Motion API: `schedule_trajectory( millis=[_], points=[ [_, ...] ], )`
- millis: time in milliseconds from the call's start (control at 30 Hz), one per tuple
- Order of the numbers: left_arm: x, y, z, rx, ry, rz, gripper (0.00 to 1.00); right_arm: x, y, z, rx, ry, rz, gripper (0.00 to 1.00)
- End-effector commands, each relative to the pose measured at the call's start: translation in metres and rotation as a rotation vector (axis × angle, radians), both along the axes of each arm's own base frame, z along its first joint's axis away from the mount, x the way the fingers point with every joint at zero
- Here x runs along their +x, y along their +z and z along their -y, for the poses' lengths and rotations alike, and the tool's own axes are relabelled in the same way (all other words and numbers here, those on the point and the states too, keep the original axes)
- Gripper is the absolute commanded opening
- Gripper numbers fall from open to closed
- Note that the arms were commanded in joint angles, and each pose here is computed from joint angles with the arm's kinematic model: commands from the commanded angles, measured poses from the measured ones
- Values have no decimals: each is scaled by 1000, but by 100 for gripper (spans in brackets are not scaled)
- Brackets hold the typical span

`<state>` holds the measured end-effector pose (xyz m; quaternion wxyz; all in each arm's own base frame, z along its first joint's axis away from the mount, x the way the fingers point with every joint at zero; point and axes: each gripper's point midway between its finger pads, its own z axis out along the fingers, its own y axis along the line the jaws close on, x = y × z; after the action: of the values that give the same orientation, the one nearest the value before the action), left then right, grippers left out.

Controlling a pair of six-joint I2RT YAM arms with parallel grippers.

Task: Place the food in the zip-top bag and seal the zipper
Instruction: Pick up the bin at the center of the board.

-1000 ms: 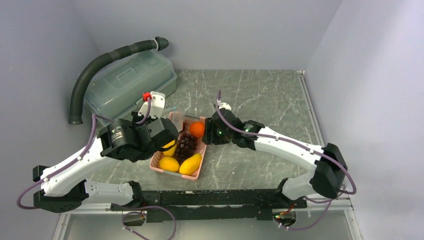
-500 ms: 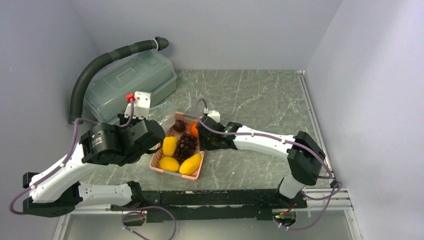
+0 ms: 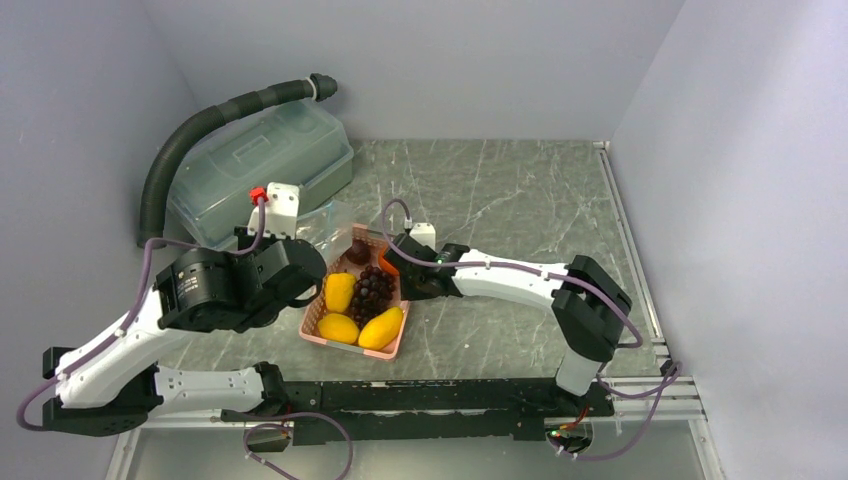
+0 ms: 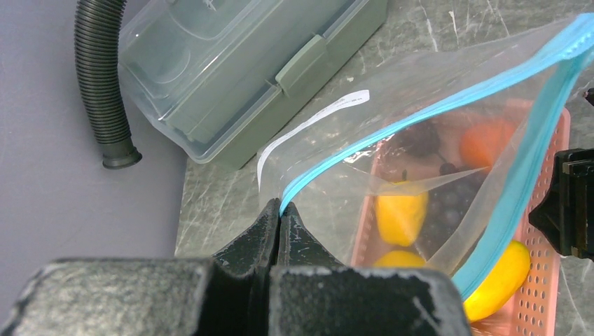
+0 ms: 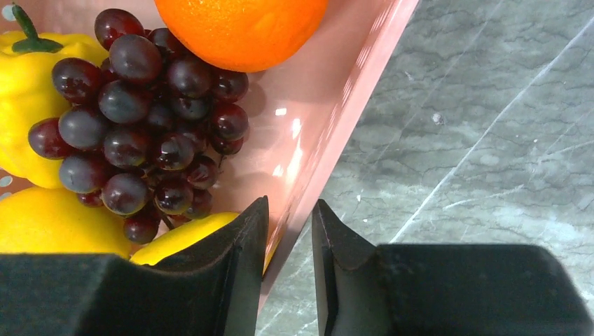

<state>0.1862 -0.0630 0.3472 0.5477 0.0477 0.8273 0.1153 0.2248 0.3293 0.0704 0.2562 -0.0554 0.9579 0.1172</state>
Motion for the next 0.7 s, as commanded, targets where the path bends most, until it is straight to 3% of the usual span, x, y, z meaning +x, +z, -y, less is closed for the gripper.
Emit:
schedule_trajectory(
  millis=[0,133,267,667],
  points=[
    [2,7,-1,-24,-1,35,0,10,14,-4,5,-27,49,30],
    [3,6,2,-24,-4,33,0,15,12,5,-48,-39,68,18],
    [3,3,3,-17,-1,29,0,19,12,12,-71,-52,79,0],
    [4,0,5,-19,-1,30,0,50,27,60,-106,-46,117,0]
  ],
)
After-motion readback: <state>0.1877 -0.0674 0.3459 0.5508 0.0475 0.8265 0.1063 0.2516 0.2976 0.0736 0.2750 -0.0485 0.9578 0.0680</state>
